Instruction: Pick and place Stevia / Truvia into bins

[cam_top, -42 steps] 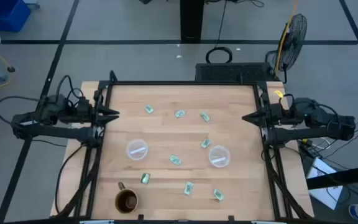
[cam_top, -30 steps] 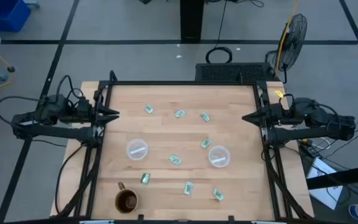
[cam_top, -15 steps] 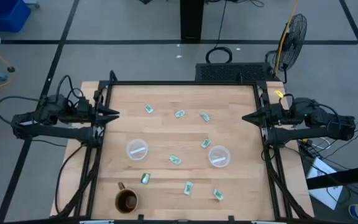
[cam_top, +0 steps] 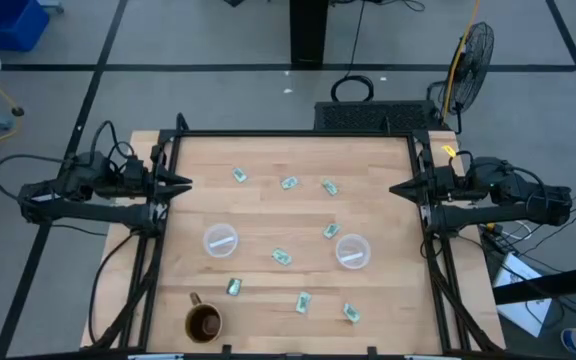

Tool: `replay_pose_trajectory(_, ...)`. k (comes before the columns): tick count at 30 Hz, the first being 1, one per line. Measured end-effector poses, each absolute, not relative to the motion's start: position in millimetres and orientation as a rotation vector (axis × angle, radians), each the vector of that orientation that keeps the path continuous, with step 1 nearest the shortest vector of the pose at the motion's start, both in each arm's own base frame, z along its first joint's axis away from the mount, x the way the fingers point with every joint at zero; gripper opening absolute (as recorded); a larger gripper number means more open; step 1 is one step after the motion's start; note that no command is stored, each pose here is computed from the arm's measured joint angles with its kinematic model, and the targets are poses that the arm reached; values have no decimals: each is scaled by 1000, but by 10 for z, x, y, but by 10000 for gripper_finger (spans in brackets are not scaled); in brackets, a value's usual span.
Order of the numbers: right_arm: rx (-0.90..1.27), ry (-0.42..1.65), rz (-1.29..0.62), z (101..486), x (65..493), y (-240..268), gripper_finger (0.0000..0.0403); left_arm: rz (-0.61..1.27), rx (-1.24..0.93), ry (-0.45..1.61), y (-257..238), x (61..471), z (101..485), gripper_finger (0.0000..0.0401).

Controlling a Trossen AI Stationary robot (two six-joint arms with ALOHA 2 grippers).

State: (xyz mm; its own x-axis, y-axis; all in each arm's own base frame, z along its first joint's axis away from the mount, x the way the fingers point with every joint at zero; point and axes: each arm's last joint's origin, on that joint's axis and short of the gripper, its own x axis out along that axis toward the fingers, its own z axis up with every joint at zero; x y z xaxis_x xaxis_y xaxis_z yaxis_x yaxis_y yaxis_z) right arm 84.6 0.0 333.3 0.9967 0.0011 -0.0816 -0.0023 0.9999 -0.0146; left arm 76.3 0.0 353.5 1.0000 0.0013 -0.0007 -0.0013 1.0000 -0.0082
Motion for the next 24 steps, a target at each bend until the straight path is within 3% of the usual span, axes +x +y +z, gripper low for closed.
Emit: replay_pose_trajectory(24, -45, 62, 3, 3351, 847, 0, 4, 2, -8, 0, 0, 762, 3536, 67)
